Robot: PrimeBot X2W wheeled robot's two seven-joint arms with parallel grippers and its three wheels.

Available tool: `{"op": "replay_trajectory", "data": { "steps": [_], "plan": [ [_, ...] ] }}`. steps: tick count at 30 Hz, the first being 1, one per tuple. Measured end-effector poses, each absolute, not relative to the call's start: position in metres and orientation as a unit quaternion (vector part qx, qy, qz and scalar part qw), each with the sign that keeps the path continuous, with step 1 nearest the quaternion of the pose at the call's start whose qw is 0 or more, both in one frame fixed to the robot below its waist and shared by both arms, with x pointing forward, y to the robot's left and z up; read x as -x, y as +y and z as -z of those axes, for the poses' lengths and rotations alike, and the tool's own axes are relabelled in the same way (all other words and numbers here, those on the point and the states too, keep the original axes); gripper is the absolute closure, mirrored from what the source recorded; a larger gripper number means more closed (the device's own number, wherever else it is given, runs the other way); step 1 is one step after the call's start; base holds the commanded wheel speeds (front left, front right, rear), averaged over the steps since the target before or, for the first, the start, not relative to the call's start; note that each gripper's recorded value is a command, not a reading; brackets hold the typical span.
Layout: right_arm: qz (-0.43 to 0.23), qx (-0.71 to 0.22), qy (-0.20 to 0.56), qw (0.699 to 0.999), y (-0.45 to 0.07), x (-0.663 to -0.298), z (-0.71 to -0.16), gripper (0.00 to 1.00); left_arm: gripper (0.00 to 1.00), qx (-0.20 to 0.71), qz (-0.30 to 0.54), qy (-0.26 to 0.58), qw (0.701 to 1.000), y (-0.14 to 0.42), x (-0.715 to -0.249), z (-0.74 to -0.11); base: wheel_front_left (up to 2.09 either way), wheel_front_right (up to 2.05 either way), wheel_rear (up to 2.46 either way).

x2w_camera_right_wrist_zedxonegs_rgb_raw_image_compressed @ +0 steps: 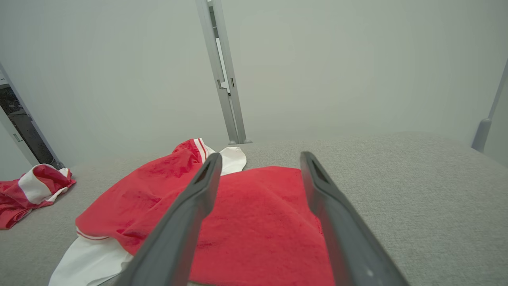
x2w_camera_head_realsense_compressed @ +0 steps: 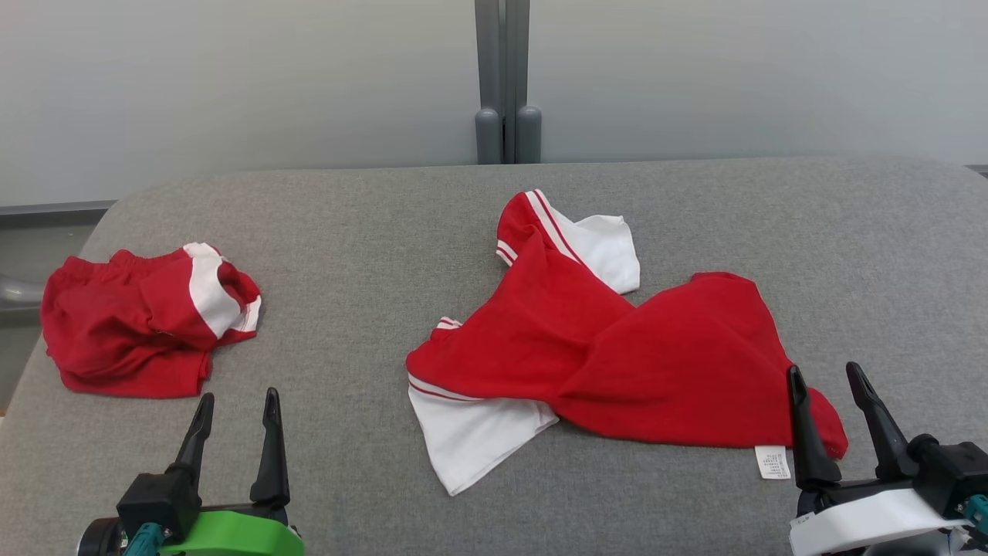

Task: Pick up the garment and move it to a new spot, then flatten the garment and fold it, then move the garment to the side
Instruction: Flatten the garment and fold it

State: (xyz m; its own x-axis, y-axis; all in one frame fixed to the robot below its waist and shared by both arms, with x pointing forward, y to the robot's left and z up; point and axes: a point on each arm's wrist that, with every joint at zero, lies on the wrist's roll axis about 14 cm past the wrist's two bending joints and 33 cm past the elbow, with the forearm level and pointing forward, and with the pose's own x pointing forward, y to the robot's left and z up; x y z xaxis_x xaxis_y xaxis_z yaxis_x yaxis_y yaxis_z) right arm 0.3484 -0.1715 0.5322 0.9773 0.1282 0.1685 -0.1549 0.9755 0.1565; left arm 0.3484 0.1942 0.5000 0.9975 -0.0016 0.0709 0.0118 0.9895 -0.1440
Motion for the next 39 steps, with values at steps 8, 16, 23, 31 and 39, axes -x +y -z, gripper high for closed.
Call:
{"op": "replay_trajectory", "data": {
  "steps": [8,16,23,31,39],
  "plan": [
    [-0.072,-0.086,-0.075,0.991,-0.171,-0.348,-0.530,0.00,0.00,0.072,0.003,-0.034,0.997,0.194,-0.348,-0.499,0.00,0.00,0.00],
    [-0.070,-0.085,-0.070,0.991,-0.171,-0.348,-0.526,0.00,0.00,0.073,0.010,-0.028,0.997,0.189,-0.349,-0.496,0.00,0.00,0.00],
    [-0.056,-0.068,-0.058,0.994,-0.183,-0.351,-0.518,0.00,0.00,0.081,0.068,0.012,0.994,0.149,-0.347,-0.474,0.00,0.00,0.00],
    [-0.022,-0.043,-0.009,0.999,-0.212,-0.361,-0.488,0.00,0.00,0.098,0.142,0.078,0.982,0.096,-0.341,-0.439,0.00,0.00,0.00],
    [0.006,-0.036,0.074,0.997,-0.235,-0.373,-0.439,0.00,0.00,0.109,0.173,0.154,0.967,0.071,-0.342,-0.398,0.00,0.00,0.00]
  ]
}}
